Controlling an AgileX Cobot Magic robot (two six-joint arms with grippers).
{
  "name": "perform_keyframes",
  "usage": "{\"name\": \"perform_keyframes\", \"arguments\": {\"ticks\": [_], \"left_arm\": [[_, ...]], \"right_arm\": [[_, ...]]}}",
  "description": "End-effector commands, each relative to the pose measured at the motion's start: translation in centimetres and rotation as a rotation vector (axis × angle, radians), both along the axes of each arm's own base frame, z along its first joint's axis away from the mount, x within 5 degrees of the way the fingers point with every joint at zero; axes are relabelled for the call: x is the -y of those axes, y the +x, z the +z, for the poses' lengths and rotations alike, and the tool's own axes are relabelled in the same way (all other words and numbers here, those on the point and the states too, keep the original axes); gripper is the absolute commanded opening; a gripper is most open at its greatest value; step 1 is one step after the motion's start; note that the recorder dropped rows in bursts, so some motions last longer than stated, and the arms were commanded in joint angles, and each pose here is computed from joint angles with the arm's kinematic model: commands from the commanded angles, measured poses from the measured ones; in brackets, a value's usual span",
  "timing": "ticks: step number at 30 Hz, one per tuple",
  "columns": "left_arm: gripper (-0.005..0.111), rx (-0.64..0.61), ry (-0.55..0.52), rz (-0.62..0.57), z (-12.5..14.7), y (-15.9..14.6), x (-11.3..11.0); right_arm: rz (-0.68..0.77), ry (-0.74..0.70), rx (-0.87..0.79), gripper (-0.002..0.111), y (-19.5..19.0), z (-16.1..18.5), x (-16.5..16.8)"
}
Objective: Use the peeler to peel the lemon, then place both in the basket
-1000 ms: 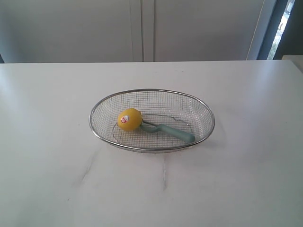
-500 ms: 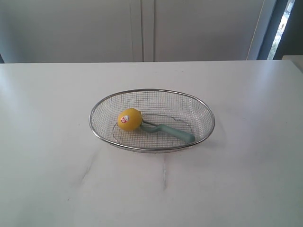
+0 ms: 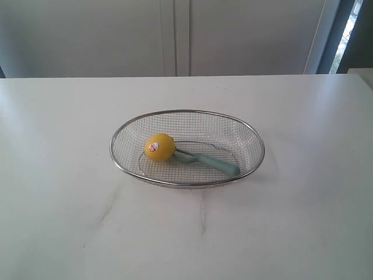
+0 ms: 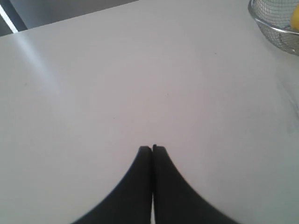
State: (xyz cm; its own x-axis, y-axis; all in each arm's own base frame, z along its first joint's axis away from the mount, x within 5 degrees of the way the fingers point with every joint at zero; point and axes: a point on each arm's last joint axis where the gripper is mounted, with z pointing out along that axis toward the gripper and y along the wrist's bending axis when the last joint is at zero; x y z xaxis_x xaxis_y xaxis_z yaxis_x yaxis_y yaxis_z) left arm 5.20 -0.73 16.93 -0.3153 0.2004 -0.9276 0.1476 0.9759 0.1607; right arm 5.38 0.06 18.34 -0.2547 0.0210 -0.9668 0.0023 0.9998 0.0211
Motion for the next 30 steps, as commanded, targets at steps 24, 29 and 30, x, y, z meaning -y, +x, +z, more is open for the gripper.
{"name": "perform_keyframes", "arguments": {"ticks": [24, 29, 30], "left_arm": [[0.0, 0.006, -0.145, 0.076, 0.01, 0.06, -0.17], [0.0, 0.006, -0.145, 0.076, 0.01, 0.06, -0.17], [0.0, 0.006, -0.145, 0.076, 0.01, 0.06, -0.17]], "right_arm": [[0.002, -0.003, 0.007, 0.0, -0.02, -0.07, 0.0], [0.002, -0.003, 0.007, 0.0, -0.02, -0.07, 0.0], [0.002, -0.003, 0.007, 0.0, -0.02, -0.07, 0.0]]}}
